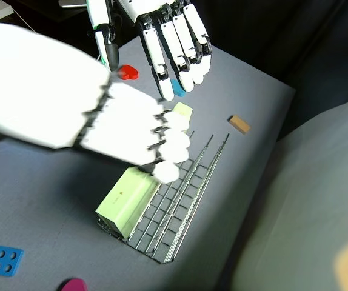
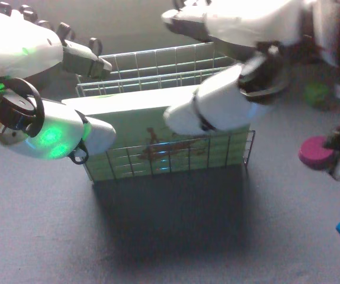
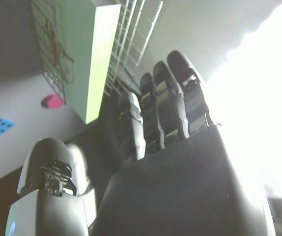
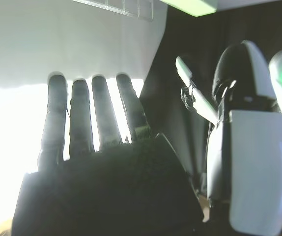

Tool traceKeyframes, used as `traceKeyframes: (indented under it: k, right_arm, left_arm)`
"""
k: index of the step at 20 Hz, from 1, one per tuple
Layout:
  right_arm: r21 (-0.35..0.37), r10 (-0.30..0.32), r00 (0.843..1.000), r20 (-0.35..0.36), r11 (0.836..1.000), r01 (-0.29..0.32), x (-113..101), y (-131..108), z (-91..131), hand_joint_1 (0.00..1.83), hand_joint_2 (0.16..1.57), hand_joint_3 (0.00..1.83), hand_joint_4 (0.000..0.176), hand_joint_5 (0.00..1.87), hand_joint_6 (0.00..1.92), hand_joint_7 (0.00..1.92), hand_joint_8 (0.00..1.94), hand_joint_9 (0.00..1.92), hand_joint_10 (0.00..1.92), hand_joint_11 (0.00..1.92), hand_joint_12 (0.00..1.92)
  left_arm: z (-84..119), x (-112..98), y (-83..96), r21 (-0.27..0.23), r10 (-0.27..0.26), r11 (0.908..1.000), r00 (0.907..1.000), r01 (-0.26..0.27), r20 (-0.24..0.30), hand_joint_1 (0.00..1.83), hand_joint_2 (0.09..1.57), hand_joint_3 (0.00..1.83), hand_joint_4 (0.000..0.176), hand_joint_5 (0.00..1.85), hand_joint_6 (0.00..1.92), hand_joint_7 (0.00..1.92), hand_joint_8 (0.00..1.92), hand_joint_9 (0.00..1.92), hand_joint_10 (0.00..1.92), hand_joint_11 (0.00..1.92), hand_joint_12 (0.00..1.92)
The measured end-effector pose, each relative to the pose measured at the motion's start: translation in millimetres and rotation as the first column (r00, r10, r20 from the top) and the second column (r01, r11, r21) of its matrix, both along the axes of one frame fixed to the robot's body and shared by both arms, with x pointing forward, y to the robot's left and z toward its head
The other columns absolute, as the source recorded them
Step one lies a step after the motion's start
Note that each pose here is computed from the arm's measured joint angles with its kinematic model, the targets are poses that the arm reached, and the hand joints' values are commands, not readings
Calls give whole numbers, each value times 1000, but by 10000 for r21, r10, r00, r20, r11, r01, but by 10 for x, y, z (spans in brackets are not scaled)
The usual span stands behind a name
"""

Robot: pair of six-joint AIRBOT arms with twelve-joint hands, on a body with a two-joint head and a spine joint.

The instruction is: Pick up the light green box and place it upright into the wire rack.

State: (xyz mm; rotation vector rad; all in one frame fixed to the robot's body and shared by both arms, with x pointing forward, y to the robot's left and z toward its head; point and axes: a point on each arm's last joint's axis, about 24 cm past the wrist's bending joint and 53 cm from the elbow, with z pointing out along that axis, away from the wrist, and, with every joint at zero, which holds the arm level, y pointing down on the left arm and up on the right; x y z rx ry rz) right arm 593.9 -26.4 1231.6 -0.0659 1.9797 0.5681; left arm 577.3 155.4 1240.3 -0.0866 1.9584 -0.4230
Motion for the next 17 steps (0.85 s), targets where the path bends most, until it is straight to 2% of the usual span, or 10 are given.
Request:
traceKeyframes:
  k: [1,2,4,5,6,7,8,10,12,17]
  right_arm:
    - [15,-4,9999,-161,10000,4,-68,-48,-15,394,1025,3,0,251,26,244,18,197,25,0,1055]
    - [56,-47,9991,-432,10000,50,-135,-104,-60,509,1065,3,0,473,30,553,51,518,131,210,1306]
    - [46,-291,9967,-752,9996,295,-261,-270,-131,684,1092,0,0,782,114,705,323,536,1084,587,1523]
    - [36,-343,9965,-760,9994,347,-306,-321,-139,684,1092,0,0,782,114,705,323,536,1084,587,1523]
    - [-61,-418,9966,-709,9991,414,-334,-381,-161,743,1103,1,0,702,635,635,689,583,1354,746,1601]
    - [-180,-596,9948,-825,9981,583,-383,-475,-224,835,1162,0,0,558,1595,478,1418,728,1812,1106,1741]
    - [-249,-661,9926,-1016,9976,639,-464,-517,-294,856,1152,0,0,507,1793,464,1692,831,1899,1231,1885]
    - [-217,-436,9943,-972,9989,416,-608,-471,-316,896,1157,0,0,557,1916,609,1928,992,1920,1415,1920]
    - [-345,0,9998,-220,9994,-8,-646,-376,-221,895,1172,3,0,865,1921,938,1940,1124,1921,1474,1921]
    - [-495,-18,9977,-677,9988,-15,-692,-415,-416,737,1273,2,0,1157,1921,1308,1941,1587,1921,1808,1921]
  left_arm:
    - [5,1,-6,23,-17,10000,10000,17,27,272,1199,1,109,309,6,300,8,303,12,0,889]
    - [8,-8,-22,30,-59,10000,10000,59,43,279,1208,1,101,391,12,395,12,383,20,0,983]
    - [-4,-27,-41,-5,-100,9999,9999,100,-22,337,1230,0,34,806,116,686,83,614,91,197,1066]
    - [-6,-31,-40,14,-93,10000,10000,93,-23,337,1230,0,34,806,116,686,83,614,91,197,1066]
    - [-4,-27,-27,65,-51,10000,10000,51,2,397,1215,0,8,832,427,718,352,640,438,373,1128]
    - [-6,-26,-23,73,-36,10000,10000,36,-6,563,1151,0,0,719,1324,623,1238,595,1485,628,1546]
    - [-16,-28,-15,77,1,10000,10000,-1,-51,645,1133,0,0,672,1610,597,1536,601,1780,698,1797]
    - [1,-25,-14,40,18,10000,10000,-18,-24,764,1137,0,0,636,1897,618,1878,710,1915,836,1916]
    - [18,-26,-36,27,-51,10000,10000,50,42,841,1140,0,0,776,1920,784,1919,826,1921,917,1921]
    - [12,-26,-32,26,-18,10000,10000,18,14,721,1229,13,0,1262,1921,1297,1921,1276,1921,1333,1921]
